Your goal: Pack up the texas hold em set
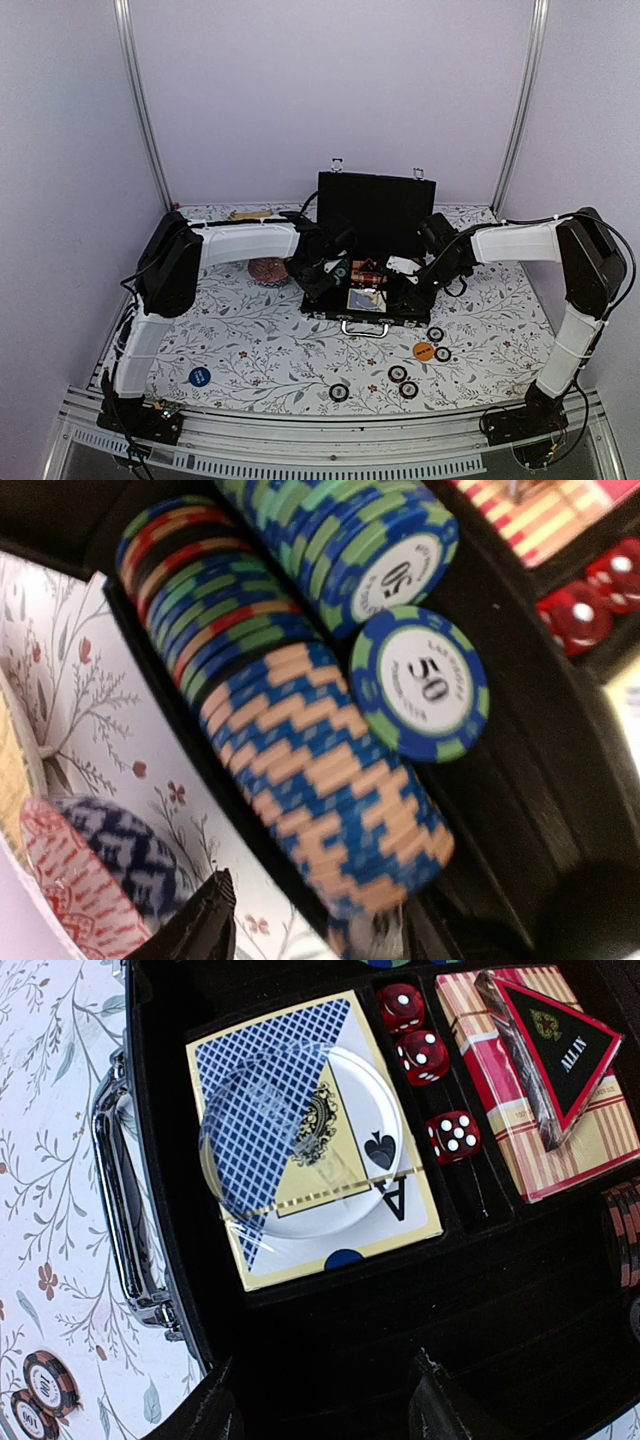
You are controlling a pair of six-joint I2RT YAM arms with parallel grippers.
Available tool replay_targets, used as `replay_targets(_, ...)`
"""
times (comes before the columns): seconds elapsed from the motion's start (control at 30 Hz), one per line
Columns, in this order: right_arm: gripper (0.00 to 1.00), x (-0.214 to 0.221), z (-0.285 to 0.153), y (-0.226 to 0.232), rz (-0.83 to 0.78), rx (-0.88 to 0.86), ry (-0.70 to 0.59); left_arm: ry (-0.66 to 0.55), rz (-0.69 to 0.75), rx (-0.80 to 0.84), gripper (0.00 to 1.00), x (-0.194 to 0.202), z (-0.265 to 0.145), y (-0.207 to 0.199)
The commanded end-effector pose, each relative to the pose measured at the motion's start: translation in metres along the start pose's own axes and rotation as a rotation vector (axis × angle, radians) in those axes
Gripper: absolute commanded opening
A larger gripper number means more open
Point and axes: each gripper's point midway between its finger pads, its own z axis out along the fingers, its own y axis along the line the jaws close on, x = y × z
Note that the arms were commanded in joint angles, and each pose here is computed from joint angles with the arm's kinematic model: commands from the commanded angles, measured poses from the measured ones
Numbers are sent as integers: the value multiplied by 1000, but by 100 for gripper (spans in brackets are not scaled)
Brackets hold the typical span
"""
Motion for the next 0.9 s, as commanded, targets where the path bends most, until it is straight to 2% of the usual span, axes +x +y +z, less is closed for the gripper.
replay_targets(0.0,57,8,8,1,2,-23,40,-110,-161,129,59,-15,-53,11)
replay_targets(0.17,57,9,8,2,3,-28,41,-81,-274,223,60,-1,-59,8)
replay_targets(0.3,57,9,9,1,2,-29,43,-27,-362,338,54,12,-50,-1)
replay_targets(0.4,57,9,9,2,3,-32,45,-4,-412,384,53,16,-42,-4)
replay_targets(0.53,57,9,8,2,3,-33,46,20,-407,396,51,18,-31,-9)
replay_targets(0.77,57,11,9,2,5,-33,49,103,-363,366,41,30,-8,-14)
replay_targets(0.87,57,12,10,3,3,-36,53,140,-343,348,41,36,-4,-14)
